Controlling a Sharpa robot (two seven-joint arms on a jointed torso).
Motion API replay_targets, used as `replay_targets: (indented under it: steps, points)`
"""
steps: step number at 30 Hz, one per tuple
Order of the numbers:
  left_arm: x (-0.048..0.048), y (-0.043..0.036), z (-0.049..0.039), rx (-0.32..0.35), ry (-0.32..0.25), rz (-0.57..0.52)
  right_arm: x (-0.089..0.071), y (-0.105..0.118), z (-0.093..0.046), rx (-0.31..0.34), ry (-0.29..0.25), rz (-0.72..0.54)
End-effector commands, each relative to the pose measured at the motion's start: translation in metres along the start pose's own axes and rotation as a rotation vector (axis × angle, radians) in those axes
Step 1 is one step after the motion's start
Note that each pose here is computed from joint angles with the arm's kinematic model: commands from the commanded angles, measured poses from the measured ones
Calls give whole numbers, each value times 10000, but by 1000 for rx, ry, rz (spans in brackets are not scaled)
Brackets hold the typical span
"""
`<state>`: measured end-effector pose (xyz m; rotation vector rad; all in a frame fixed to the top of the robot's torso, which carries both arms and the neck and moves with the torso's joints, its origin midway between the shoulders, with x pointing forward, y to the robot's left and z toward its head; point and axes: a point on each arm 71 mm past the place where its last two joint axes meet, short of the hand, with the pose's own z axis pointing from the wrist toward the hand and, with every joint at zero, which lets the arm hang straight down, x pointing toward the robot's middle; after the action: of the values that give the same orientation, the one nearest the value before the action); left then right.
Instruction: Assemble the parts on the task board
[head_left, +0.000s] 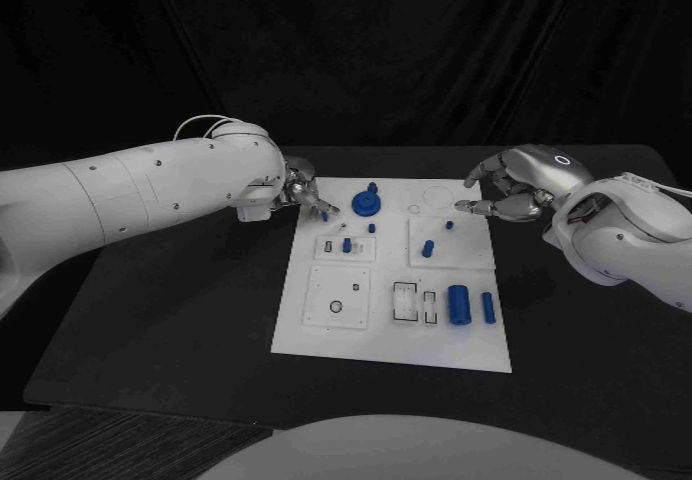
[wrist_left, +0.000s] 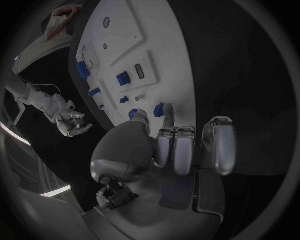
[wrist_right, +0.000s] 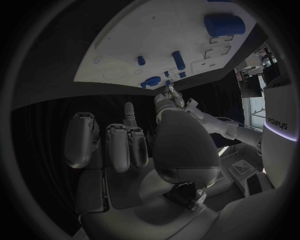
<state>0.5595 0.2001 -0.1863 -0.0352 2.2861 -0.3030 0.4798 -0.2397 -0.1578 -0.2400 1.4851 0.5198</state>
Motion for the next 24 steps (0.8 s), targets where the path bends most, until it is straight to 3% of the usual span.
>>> replay_targets:
  steps: [1,24]
  points:
    - [17,-9,9,-4,16,7,8,-1,-3,3,3,0]
    - [7,-39,37,1,14,8,15,-11,-1,11,13,-2]
